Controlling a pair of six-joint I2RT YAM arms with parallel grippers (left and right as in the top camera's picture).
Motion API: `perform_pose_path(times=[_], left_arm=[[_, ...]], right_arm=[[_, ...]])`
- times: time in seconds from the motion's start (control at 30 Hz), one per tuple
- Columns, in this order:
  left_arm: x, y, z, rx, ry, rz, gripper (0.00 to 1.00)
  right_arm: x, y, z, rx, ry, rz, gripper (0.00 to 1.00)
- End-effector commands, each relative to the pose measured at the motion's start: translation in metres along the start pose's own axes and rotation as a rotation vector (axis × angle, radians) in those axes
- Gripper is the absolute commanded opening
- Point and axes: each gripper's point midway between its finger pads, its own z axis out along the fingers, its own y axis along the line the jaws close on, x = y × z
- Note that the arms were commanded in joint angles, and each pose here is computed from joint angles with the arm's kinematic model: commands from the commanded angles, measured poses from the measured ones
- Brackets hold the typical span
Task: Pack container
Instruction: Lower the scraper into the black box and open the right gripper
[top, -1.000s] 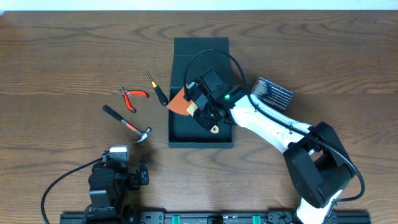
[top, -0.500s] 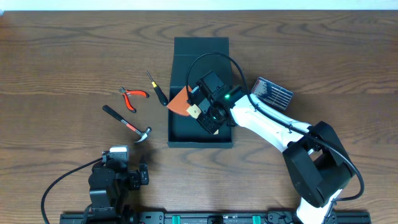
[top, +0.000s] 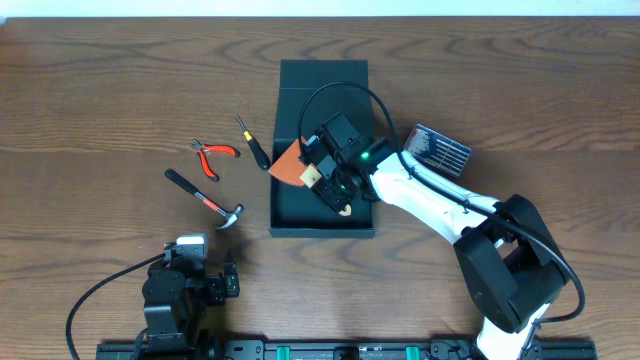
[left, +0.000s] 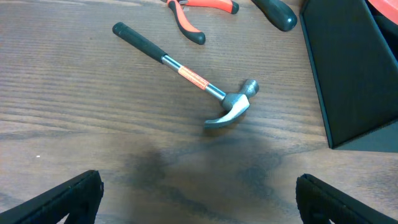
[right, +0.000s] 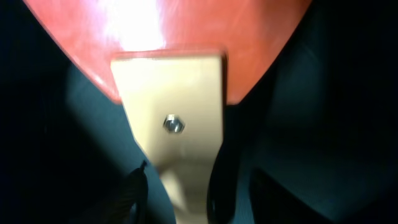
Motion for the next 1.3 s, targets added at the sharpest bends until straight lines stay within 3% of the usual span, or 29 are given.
perform_pose_path(times=[0.0,0.3,0.63,0.97,1.07,1.17,1.2,1.27], left_arm=[[0.002,0.002,0.001,-0.012,0.004,0.006,0.99],[0.002,0.002,0.001,-0.012,0.004,0.006,0.99],[0.002,0.002,0.001,-0.012,0.003,0.006,0.99],[0.002,0.002,0.001,-0.012,0.004,0.006,0.99],[0.002,0.002,0.001,-0.012,0.004,0.006,0.98],[0.002,0.002,0.001,-0.012,0.004,0.006,0.98],[0.002,0.002,0.001,-0.012,0.004,0.006,0.99],[0.002,0.002,0.001,-0.012,0.004,0.006,0.99]], right_arm=[[0.01,0.002,0.013,-0.006,0.027,0.004,0.51],[0.018,0.003,0.021,-0.015,0.055,0.025,0.2],[0.002,0.007,-0.028,0.003,-0.02,0.034,0.19],[0.027,0.009,-0.034,0.0,0.079,0.048,0.2],[0.028,0.007,-0.034,0.015,0.08,0.047,0.26],[0.028,0.006,-0.034,0.021,0.08,0.047,0.74],[0.027,0.006,-0.034,0.022,0.079,0.047,0.85],[0.026,0.006,-0.034,0.022,0.074,0.046,0.91]])
